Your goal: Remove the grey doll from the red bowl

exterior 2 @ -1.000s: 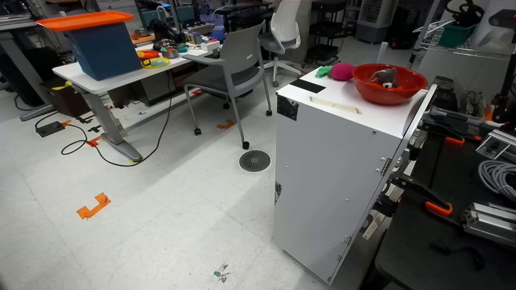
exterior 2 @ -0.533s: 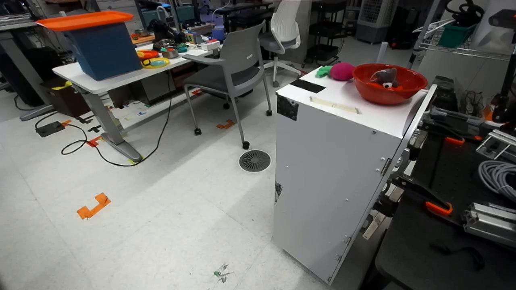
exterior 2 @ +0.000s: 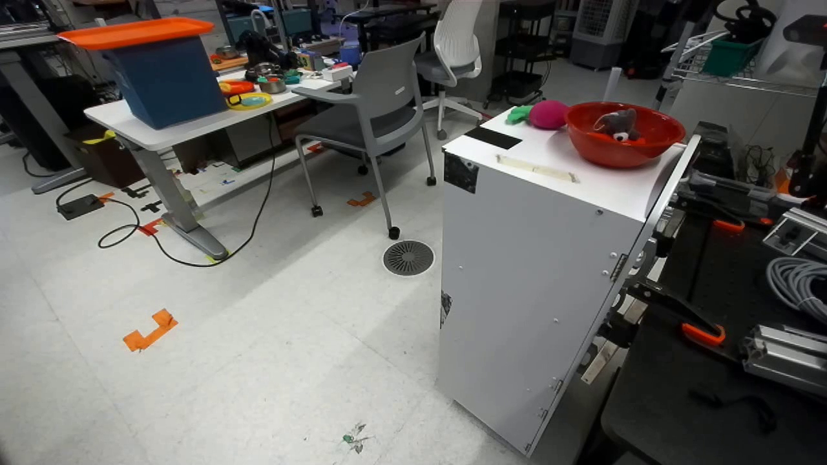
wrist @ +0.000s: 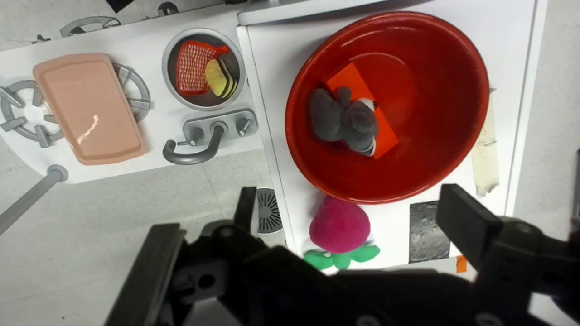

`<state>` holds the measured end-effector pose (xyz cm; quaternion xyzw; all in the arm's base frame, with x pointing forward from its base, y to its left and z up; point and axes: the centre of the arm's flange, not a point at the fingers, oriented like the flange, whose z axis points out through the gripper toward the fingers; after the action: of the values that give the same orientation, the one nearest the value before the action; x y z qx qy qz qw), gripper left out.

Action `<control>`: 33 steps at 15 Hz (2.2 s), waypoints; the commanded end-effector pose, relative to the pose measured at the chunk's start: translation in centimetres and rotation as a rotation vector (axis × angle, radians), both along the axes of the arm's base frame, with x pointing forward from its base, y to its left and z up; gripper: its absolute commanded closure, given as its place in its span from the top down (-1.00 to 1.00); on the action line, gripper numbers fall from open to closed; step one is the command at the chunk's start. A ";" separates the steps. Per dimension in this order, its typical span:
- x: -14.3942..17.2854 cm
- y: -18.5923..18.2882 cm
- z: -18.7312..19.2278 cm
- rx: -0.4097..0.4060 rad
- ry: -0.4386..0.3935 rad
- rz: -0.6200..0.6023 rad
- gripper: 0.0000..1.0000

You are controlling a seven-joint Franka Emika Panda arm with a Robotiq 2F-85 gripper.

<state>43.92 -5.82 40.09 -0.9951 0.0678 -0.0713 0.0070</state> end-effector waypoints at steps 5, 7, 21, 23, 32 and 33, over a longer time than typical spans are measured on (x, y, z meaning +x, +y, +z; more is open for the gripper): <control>2.2 5.1 -2.3 -0.035 0.112 0.150 1.00; 2.0 6.1 -3.0 -0.048 0.144 0.181 1.00; 2.5 2.6 -6.5 -0.090 0.225 0.149 1.00; 2.9 2.5 -6.0 -0.106 0.206 0.154 1.00; 4.3 2.9 -4.6 -0.036 0.062 0.245 1.00; 4.3 3.0 -4.2 -0.022 0.035 0.263 1.00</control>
<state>47.87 -2.80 35.27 -0.9988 -0.0385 -0.0207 -0.0231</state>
